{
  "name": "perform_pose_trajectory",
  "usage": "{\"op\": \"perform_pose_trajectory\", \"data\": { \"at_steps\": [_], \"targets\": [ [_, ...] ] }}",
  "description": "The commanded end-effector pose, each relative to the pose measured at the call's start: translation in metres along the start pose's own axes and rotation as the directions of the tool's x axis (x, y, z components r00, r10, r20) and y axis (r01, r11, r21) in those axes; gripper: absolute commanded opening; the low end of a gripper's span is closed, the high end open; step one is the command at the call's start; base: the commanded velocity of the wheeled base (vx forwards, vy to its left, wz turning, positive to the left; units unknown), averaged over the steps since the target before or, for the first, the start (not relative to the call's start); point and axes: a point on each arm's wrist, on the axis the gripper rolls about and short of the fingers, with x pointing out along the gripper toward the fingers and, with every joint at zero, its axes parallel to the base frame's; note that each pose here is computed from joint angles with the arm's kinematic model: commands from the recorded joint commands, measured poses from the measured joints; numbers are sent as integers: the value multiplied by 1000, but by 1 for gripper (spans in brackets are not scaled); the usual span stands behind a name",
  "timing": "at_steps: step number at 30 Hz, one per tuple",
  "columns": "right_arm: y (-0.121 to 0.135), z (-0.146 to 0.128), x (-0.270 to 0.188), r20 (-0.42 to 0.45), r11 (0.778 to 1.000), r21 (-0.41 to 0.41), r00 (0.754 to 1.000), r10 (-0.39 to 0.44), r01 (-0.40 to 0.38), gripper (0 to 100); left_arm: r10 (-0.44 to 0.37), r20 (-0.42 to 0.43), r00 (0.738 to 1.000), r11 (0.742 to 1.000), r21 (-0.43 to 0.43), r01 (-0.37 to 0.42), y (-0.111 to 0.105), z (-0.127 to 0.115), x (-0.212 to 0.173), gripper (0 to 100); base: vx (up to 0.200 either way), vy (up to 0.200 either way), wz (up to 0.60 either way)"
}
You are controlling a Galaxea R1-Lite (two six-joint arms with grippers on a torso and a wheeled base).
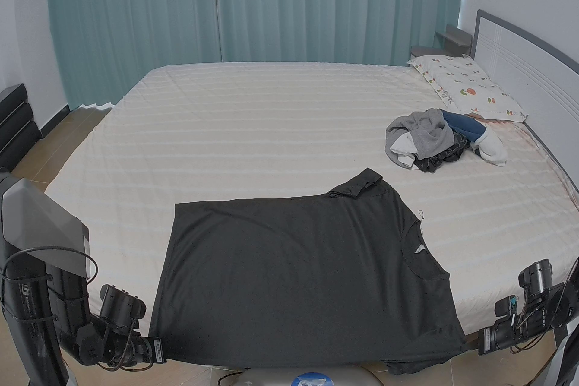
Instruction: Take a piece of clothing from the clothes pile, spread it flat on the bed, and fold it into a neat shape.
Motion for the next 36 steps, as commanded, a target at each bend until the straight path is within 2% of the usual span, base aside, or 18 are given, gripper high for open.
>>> {"op": "perform_pose_trajectory", "data": {
  "at_steps": [1,3,5,6,7,9,11,16,21,22,23,26,30,32,35,36],
  "targets": [
    [2,-5,-5,4,1000,-14,1000,-11,11,0,8,-25,1000,1000,15,-8,0,-6,-4,0,0,0,0],
    [2,-2,-6,26,1000,-22,1000,-10,10,0,-12,9,1000,1000,6,12,-1,-2,-5,0,0,0,0],
    [3,1,-8,53,1000,-25,999,-4,5,0,-44,78,996,999,-15,46,-3,6,-8,0,0,0,0],
    [3,1,-8,53,1000,-25,999,-4,5,0,-44,78,996,999,-15,46,-3,6,-8,0,0,0,0],
    [3,8,-10,95,999,-35,995,2,1,0,-83,153,985,995,-35,90,-5,15,-11,0,0,0,0],
    [3,12,-11,122,999,-41,993,3,2,0,-95,184,978,993,-53,107,-6,19,-11,0,0,0,0],
    [5,28,-17,205,998,-61,978,21,-9,0,-130,286,950,975,-139,175,-10,33,-14,0,0,0,0],
    [9,63,-21,320,998,23,947,44,-54,0,-150,388,910,928,-263,265,-18,61,-8,0,0,0,0],
    [8,91,-18,371,997,32,927,51,-67,0,-153,443,883,884,-339,323,-19,79,-3,0,0,0,0],
    [8,91,-18,371,997,32,927,51,-67,0,-153,443,883,884,-339,323,-19,79,-3,0,0,0,0],
    [8,101,-15,382,996,37,922,56,-76,0,-157,462,873,863,-365,348,-21,86,-1,0,0,0,0],
    [12,112,-6,377,995,40,923,72,-94,0,-167,478,862,835,-396,382,-26,94,5,0,0,0,0],
    [12,123,2,377,994,36,923,78,-99,0,-166,478,863,828,-407,385,-32,99,18,0,0,0,0],
    [10,132,14,368,995,36,927,77,-97,0,-157,496,854,820,-417,393,-33,109,27,0,0,0,0],
    [7,140,25,365,995,38,928,75,-96,0,-158,520,839,783,-452,427,-35,116,28,0,0,0,0],
    [6,140,26,365,995,38,928,75,-96,0,-158,521,838,781,-453,429,-35,117,28,0,0,0,0]
  ]
}}
